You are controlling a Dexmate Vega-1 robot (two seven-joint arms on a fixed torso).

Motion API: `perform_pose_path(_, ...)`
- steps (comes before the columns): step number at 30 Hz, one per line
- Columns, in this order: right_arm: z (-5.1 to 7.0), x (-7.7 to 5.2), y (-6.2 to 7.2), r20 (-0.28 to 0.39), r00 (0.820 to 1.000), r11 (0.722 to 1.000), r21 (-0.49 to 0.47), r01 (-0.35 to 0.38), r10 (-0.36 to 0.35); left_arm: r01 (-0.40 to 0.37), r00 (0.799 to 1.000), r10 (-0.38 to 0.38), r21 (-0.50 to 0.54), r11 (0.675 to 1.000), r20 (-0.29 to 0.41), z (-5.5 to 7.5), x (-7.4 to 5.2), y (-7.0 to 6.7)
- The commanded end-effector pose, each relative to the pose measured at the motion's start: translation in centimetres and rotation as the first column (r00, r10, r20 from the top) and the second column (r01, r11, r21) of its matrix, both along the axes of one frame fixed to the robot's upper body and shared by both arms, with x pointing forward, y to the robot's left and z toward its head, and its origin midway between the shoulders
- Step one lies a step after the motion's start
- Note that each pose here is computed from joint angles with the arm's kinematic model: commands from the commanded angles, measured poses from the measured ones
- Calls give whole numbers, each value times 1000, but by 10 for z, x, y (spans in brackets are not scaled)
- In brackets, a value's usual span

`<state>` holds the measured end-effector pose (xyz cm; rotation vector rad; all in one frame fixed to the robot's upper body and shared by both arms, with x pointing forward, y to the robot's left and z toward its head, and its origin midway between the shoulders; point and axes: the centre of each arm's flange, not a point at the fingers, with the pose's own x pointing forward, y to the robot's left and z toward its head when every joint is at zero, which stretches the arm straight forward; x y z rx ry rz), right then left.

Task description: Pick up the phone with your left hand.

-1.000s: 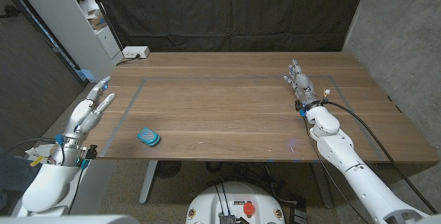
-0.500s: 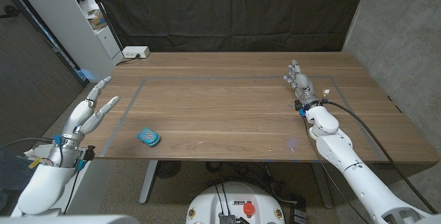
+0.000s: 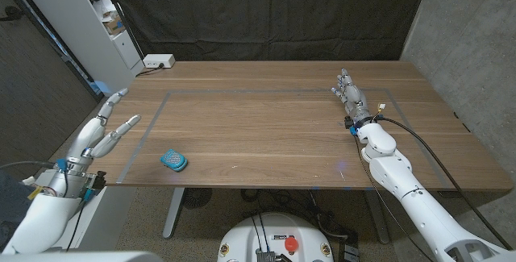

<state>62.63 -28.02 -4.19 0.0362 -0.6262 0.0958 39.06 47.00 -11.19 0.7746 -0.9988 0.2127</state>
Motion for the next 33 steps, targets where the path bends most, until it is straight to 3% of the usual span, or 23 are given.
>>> perform_pose_path(1, -1, 3, -2, -8, 1000, 1000, 4, 2, -2, -63, 998, 62, 48, 997, 8, 4, -7, 4)
perform_pose_path(24, 1, 11, -1, -12, 1000, 1000, 15, 9, -9, -178, 984, 180, 233, 956, 10, 12, -12, 0)
perform_pose_path(33, 5, 12, -1, -4, 1000, 1000, 14, 13, -13, -224, 973, 228, 331, 917, 27, 15, -13, -8)
